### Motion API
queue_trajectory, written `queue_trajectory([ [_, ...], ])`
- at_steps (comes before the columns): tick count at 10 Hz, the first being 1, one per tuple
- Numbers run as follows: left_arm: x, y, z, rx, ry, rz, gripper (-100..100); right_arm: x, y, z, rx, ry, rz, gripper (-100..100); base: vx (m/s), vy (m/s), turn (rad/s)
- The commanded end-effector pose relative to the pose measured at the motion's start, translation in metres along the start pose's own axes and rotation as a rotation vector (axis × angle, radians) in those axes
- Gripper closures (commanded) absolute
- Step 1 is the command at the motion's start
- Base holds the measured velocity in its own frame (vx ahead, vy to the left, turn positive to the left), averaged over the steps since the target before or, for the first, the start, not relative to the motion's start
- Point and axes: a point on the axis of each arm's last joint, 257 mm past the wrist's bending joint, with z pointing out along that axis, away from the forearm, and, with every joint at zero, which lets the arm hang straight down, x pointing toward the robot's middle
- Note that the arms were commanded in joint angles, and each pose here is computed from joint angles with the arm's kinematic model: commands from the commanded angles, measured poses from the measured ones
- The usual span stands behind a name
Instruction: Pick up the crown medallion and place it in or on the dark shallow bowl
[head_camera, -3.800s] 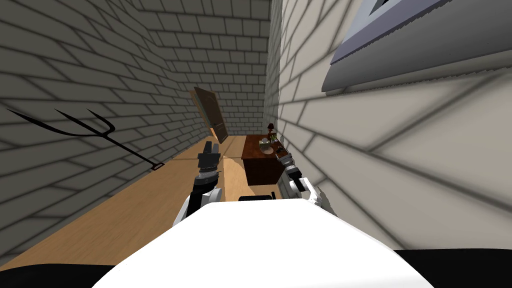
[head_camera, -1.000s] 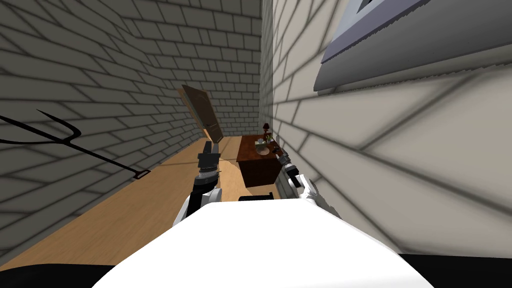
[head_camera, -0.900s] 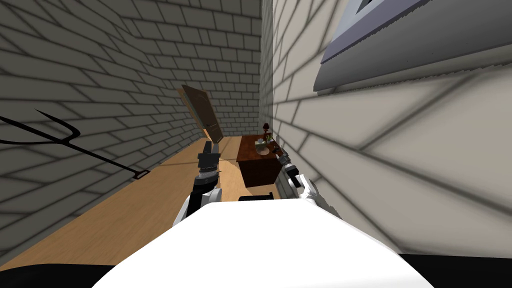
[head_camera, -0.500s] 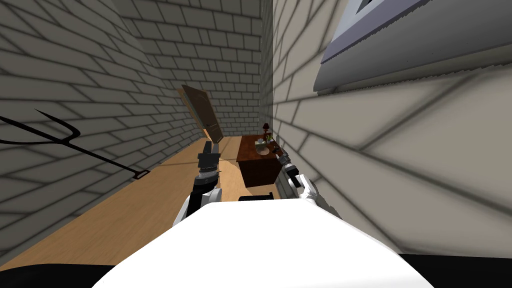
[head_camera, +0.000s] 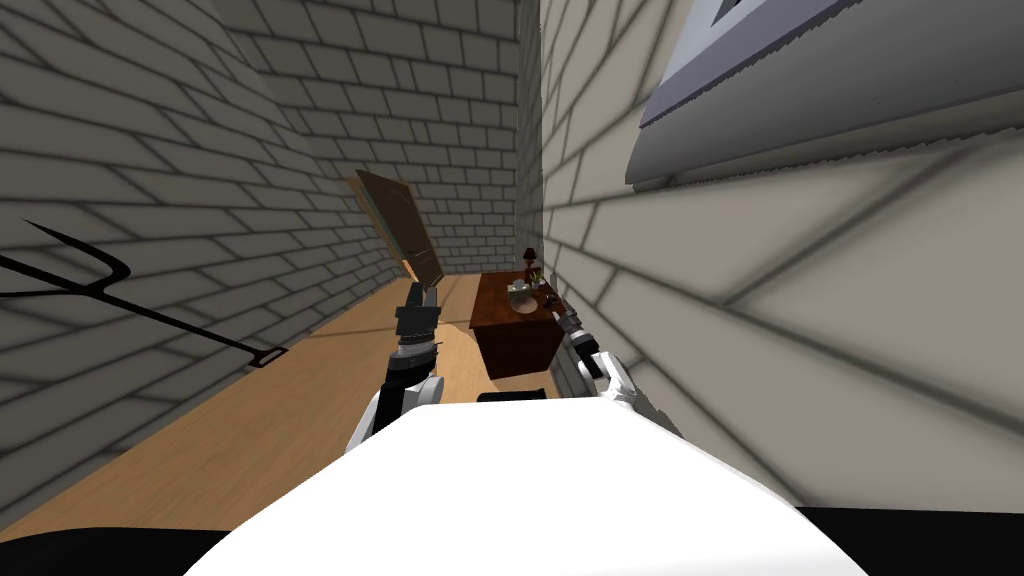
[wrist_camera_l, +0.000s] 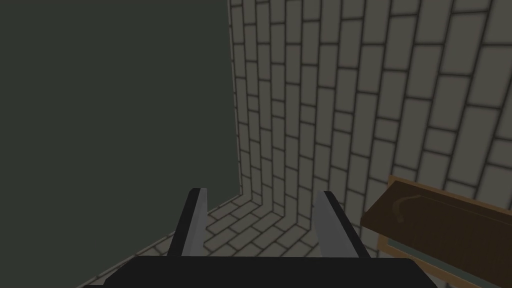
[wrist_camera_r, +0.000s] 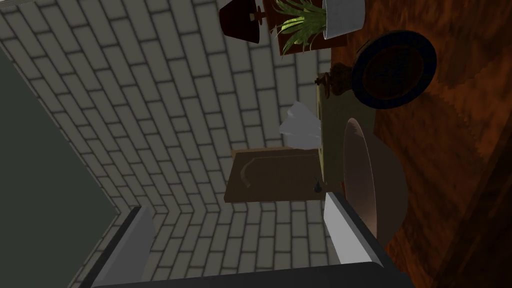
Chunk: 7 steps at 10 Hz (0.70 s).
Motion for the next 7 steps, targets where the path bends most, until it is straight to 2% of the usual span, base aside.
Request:
queue_trajectory([
  [1,0.000,0.000,0.000,0.000,0.000,0.000,0,0.004,0.009,-0.007,-0.023,0.008,-0.042,-100,0.071,-0.003,-0.022],
  [3,0.000,0.000,0.000,0.000,0.000,0.000,0,0.010,0.023,-0.017,-0.060,0.025,-0.085,-100,0.115,0.005,0.027],
  [5,0.000,0.000,0.000,0.000,0.000,0.000,0,0.015,0.039,-0.028,-0.100,0.040,-0.128,-100,0.171,0.019,0.039],
  [6,0.000,0.000,0.000,0.000,0.000,0.000,0,0.015,0.043,-0.031,-0.113,0.043,-0.146,-100,0.176,0.001,-0.003],
  [7,0.000,0.000,0.000,0.000,0.000,0.000,0,0.015,0.039,-0.028,-0.103,0.040,-0.132,-100,0.076,-0.004,0.002],
])
